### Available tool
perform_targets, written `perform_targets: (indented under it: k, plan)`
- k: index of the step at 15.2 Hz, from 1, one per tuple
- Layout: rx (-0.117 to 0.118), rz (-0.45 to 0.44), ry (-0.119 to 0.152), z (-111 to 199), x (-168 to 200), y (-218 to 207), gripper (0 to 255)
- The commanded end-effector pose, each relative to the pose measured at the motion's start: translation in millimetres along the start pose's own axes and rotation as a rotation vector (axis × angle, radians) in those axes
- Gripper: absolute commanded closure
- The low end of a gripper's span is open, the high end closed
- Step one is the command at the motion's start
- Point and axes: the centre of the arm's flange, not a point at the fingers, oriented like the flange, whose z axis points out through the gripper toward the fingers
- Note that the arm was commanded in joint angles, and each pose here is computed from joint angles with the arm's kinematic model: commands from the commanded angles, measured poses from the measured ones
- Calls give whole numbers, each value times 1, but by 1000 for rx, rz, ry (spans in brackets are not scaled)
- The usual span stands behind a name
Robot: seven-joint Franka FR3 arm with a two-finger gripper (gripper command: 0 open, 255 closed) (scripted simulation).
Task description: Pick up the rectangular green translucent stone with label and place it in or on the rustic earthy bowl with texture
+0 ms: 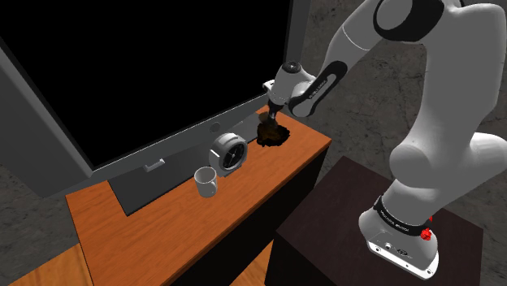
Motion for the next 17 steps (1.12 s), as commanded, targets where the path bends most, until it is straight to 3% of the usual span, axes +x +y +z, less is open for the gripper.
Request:
perform_targets:
  k: [1,4,12,13,17]
  plan:
    - [-1,0,0,11,-2,-5,255]
    - [-1,0,0,25,-5,-10,255]
    - [-1,0,0,25,-5,-10,255]
    - [-1,0,0,25,-5,-10,0]
    - [-1,0,0,25,-5,-10,0]
